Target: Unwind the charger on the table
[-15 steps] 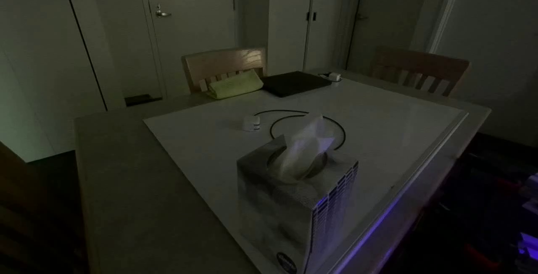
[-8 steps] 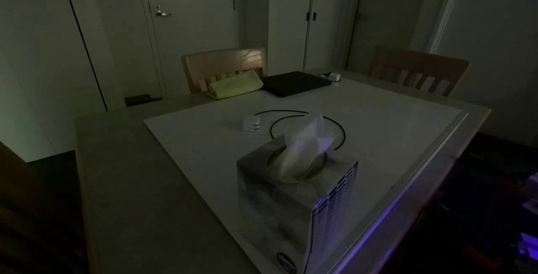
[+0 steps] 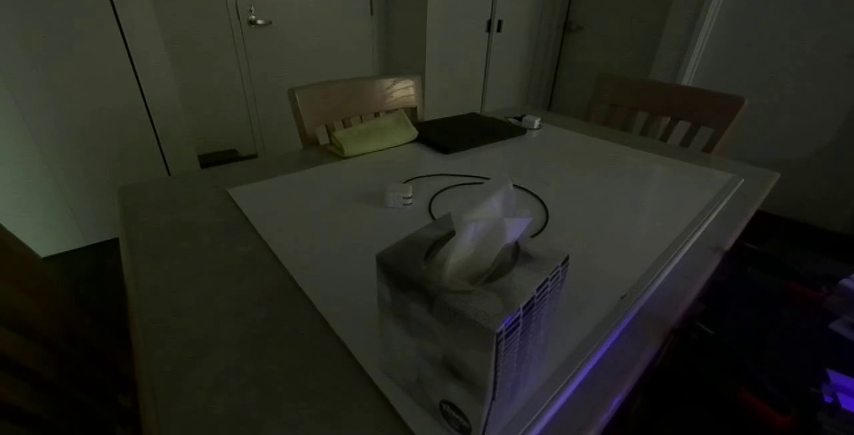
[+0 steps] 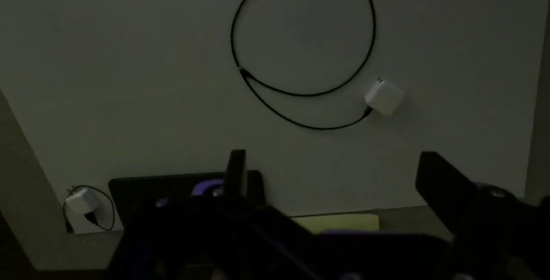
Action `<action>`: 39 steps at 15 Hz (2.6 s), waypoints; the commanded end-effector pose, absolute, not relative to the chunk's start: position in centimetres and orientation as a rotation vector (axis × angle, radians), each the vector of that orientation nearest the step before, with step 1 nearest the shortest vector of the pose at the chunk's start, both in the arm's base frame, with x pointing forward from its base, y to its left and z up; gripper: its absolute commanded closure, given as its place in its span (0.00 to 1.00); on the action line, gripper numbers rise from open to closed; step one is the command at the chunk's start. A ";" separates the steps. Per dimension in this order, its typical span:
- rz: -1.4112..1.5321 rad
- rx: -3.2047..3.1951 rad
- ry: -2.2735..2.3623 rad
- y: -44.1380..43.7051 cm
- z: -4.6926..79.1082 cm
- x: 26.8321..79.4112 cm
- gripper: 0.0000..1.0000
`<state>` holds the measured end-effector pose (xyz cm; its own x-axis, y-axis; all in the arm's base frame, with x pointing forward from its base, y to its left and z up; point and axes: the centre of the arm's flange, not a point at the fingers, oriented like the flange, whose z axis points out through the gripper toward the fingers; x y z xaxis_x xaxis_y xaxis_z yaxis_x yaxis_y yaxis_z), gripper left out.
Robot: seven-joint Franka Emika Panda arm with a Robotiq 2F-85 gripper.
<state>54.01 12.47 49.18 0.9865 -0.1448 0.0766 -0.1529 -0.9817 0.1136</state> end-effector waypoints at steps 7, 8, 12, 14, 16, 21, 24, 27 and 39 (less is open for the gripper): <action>0.171 3.143 -0.575 14.2 42.7 61.6 0.00; 0.150 3.138 -0.567 13.8 41.6 62.4 0.00; 0.030 3.123 -0.539 12.5 37.5 65.6 0.00; -0.020 3.132 -0.495 12.0 36.2 66.6 0.00; 0.018 3.119 -0.518 11.8 35.8 64.7 0.00; 0.022 3.112 -0.511 12.0 35.5 65.1 0.00; -0.051 3.104 -0.493 13.5 34.3 65.9 0.00; -0.104 3.097 -0.440 15.2 32.9 66.0 0.00; -0.157 3.132 -0.326 19.9 25.2 66.9 0.00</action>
